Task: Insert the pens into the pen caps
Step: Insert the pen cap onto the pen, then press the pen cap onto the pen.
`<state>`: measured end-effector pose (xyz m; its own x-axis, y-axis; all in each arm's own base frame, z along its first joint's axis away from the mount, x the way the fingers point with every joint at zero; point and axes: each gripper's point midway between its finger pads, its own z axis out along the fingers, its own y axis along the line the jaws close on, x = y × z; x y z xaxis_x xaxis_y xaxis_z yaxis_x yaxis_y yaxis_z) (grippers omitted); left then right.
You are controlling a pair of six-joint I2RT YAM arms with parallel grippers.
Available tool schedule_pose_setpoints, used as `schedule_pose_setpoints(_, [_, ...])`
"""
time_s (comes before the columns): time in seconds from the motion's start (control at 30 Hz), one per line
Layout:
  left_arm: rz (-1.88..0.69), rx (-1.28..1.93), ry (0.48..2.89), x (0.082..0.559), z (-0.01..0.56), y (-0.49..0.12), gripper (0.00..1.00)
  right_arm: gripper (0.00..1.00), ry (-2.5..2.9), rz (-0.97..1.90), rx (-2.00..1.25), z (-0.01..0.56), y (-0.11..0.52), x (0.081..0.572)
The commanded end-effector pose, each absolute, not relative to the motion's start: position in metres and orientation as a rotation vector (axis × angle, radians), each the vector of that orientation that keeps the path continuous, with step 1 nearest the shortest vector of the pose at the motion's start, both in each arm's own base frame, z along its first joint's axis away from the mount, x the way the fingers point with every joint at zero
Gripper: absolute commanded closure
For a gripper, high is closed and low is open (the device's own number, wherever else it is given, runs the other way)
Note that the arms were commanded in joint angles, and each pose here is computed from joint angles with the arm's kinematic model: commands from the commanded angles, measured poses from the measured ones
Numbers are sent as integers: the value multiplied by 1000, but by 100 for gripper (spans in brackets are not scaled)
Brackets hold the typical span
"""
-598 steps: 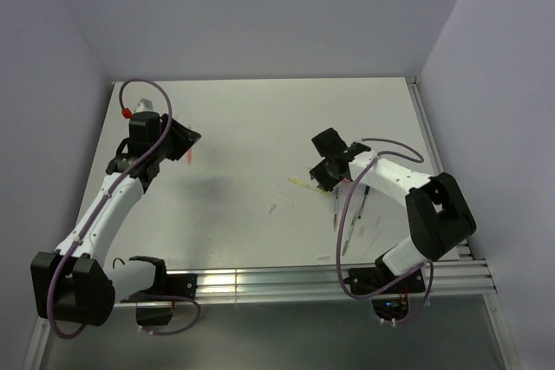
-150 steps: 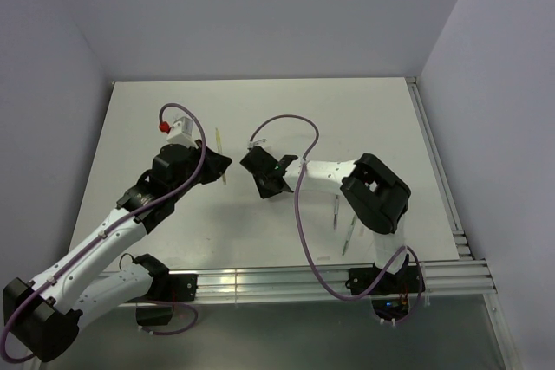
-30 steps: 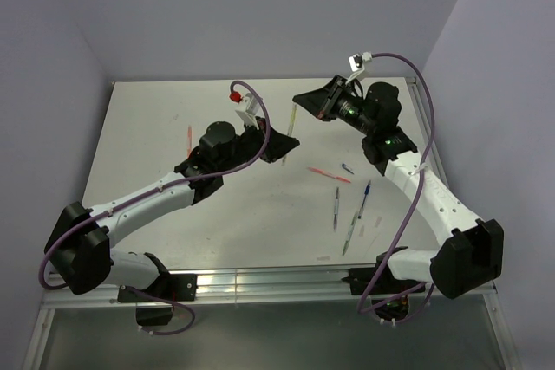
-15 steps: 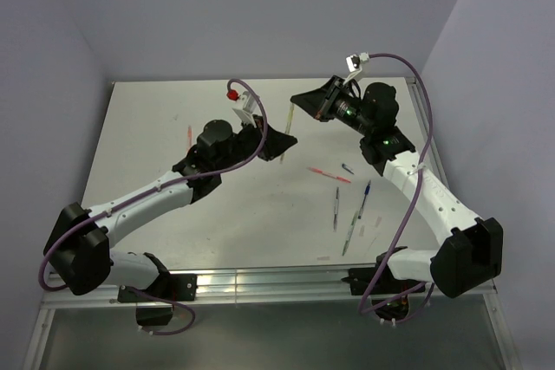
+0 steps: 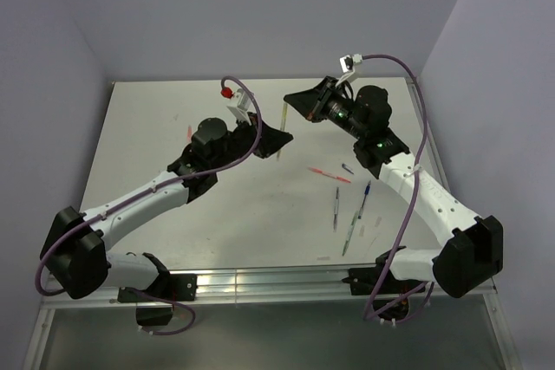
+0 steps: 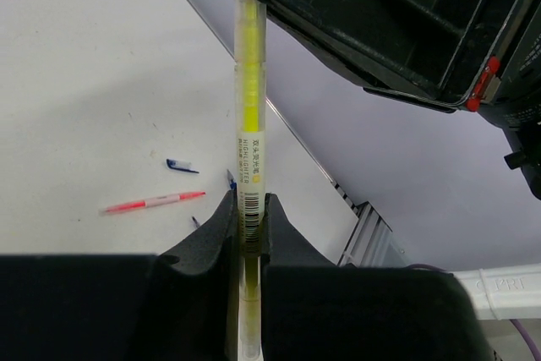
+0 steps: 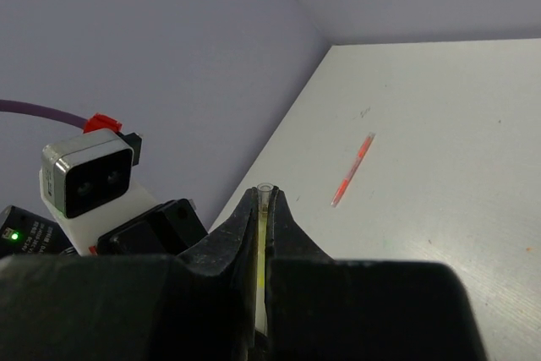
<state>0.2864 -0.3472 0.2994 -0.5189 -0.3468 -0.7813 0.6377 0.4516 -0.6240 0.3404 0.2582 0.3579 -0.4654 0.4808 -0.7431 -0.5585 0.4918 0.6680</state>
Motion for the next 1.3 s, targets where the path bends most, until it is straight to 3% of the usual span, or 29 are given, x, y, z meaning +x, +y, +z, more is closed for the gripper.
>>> schedule_pose_setpoints(0.0, [-1219, 184, 1479, 301, 377, -328, 100, 100, 1701, 1342, -294, 357, 292, 292])
schedule_pose_setpoints(0.33, [-1071, 178, 1448, 314, 394, -314, 100, 100, 1752, 1297, -419, 351, 312, 270])
schedule_pose_setpoints(1.27, [-937, 152, 1478, 335, 397, -307, 100, 100, 1937, 935, -337, 313, 303, 289])
